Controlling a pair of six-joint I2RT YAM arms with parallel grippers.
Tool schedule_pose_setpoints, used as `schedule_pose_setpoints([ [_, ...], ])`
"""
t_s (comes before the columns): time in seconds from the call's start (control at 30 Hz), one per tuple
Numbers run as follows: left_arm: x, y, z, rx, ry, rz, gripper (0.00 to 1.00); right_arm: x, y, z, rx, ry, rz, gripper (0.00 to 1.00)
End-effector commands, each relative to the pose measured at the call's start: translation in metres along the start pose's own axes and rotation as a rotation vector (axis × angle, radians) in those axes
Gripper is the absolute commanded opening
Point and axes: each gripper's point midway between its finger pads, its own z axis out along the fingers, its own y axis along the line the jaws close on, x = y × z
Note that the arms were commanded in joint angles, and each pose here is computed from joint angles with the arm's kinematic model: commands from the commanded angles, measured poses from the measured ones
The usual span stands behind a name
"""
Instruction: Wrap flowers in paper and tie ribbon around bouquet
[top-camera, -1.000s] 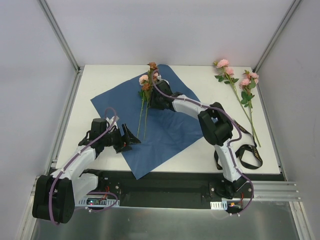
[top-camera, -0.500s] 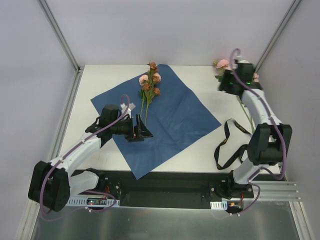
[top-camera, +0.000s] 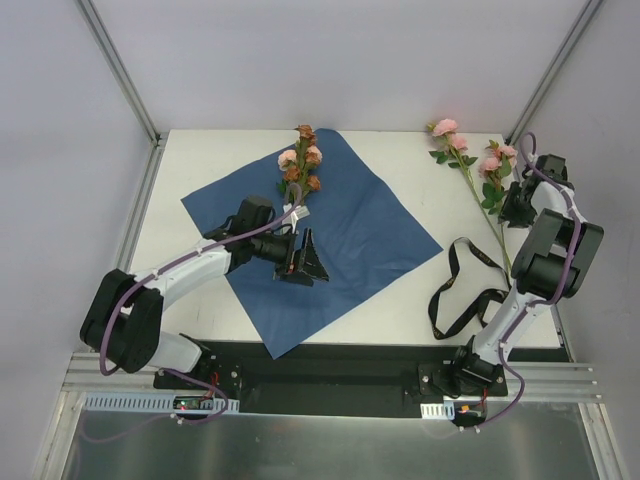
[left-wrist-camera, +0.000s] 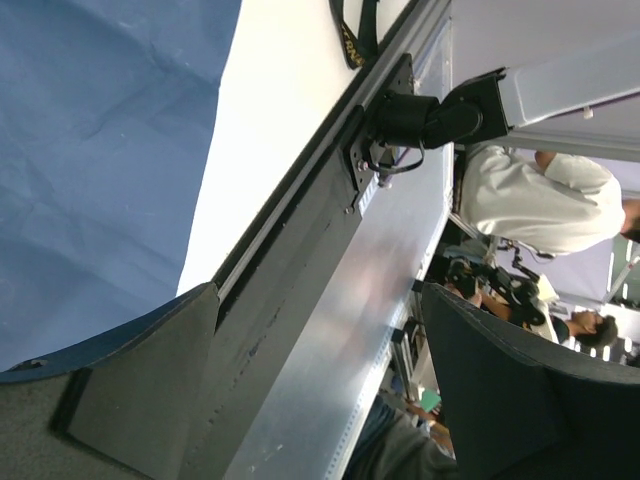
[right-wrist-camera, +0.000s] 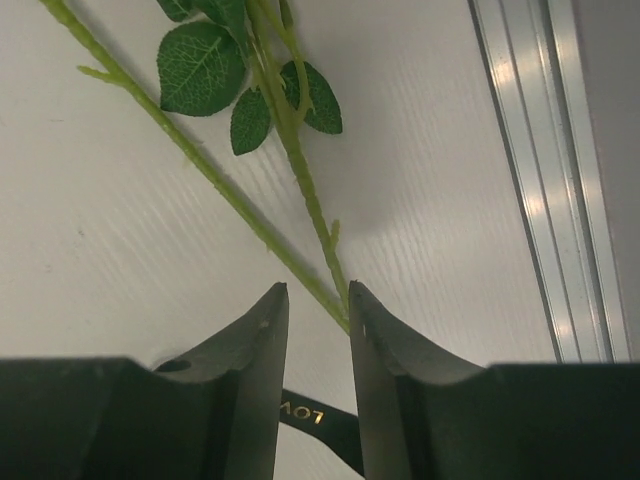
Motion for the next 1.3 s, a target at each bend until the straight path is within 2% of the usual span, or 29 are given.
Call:
schedule_pose_setpoints([
  [0.0,0.002,-0.014,0.000,0.079,0.053,0.044,0.82,-0.008,-0.005,0.006,0.000,0.017,-0.050,0.33],
  [0.17,-0.004,-0.010,-0.004,0.083,0.041,0.035,0.81,-0.001,-0.008,0.025,0.011,0.080,-0.073,0.28],
  [0.33,-0.016,-0.004,-0.014,0.063,-0.015,0.034,0.81,-0.003,-0.009,0.029,0.008,0.082,-0.096,0.16],
  [0.5,-0.024,0.001,-0.024,0.037,-0.077,0.052,0.82,-0.005,-0.008,0.037,0.012,0.101,-0.130,0.12],
  [0.6,-0.029,0.006,-0.035,0.034,-0.114,0.041,0.82,-0.011,-0.004,0.030,0.013,0.077,-0.127,0.01],
  [0.7,-0.039,0.011,-0.045,0.025,-0.160,0.023,0.82,-0.029,-0.002,0.004,0.041,0.007,-0.112,0.00],
  [0.73,-0.041,0.011,-0.047,0.027,-0.165,0.022,0.82,-0.046,-0.005,-0.020,0.077,-0.071,-0.104,0.00],
  [0.83,-0.048,0.015,-0.055,0.010,-0.203,0.024,0.82,-0.057,0.000,-0.051,0.095,-0.175,-0.077,0.01],
  [0.9,-0.049,0.017,-0.059,0.008,-0.218,0.016,0.82,-0.074,0.001,-0.091,0.107,-0.283,-0.069,0.00],
  [1.07,-0.052,0.014,-0.067,-0.047,-0.275,0.089,0.83,-0.086,0.013,-0.155,0.067,-0.438,-0.006,0.01],
  [1.17,-0.053,0.010,-0.068,-0.032,-0.258,0.085,0.82,-0.082,0.036,-0.191,-0.055,-0.473,0.065,0.00],
  [1.27,-0.052,0.011,-0.069,-0.049,-0.269,0.072,0.82,-0.062,0.091,-0.198,-0.299,-0.465,0.140,0.00],
])
